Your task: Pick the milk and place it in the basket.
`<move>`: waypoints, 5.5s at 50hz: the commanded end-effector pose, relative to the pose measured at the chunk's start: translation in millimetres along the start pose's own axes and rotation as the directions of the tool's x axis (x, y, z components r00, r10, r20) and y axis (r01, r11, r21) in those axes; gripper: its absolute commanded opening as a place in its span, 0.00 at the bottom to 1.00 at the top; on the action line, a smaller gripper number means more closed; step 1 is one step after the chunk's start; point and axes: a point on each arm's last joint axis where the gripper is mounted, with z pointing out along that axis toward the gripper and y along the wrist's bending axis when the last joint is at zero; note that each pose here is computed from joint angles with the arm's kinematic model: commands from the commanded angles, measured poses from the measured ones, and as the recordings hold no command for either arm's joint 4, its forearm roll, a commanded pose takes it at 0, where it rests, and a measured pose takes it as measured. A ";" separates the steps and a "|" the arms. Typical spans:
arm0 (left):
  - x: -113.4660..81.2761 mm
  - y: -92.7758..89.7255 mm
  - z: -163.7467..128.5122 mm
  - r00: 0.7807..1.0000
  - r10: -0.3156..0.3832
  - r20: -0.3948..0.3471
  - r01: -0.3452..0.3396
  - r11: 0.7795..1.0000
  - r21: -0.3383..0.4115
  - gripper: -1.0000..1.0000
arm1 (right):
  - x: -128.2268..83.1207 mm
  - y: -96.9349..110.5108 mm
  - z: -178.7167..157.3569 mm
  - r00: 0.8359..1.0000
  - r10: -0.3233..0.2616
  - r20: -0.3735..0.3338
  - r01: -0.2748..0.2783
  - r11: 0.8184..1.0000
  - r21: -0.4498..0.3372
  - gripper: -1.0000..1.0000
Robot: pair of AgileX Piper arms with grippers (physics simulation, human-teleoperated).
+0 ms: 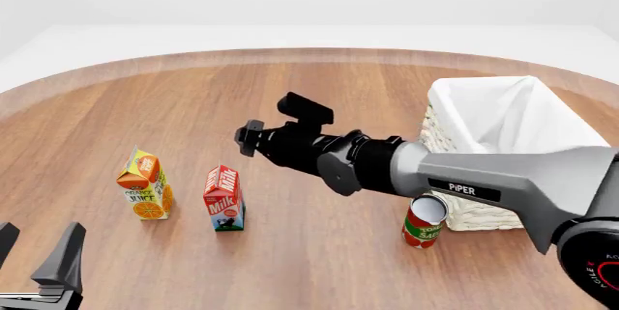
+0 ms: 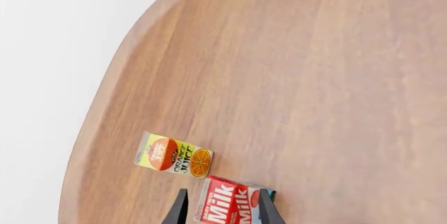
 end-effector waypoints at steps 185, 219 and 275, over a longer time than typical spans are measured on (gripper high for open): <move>0.0 0.0 0.0 1.000 0.000 0.000 0.000 1.000 0.000 1.00 | 24.4 7.4 -9.6 0.997 0.076 0.021 -0.074 0.993 -0.092 0.00; 0.0 0.0 0.0 1.000 0.000 0.000 0.000 1.000 0.000 1.00 | -11.8 16.6 -104.9 0.988 -0.049 0.147 0.069 0.988 -0.135 0.00; 0.0 0.0 0.0 1.000 0.000 0.000 0.000 1.000 0.000 1.00 | -73.0 2.2 -244.2 0.910 -0.179 0.373 0.196 0.981 -0.006 0.00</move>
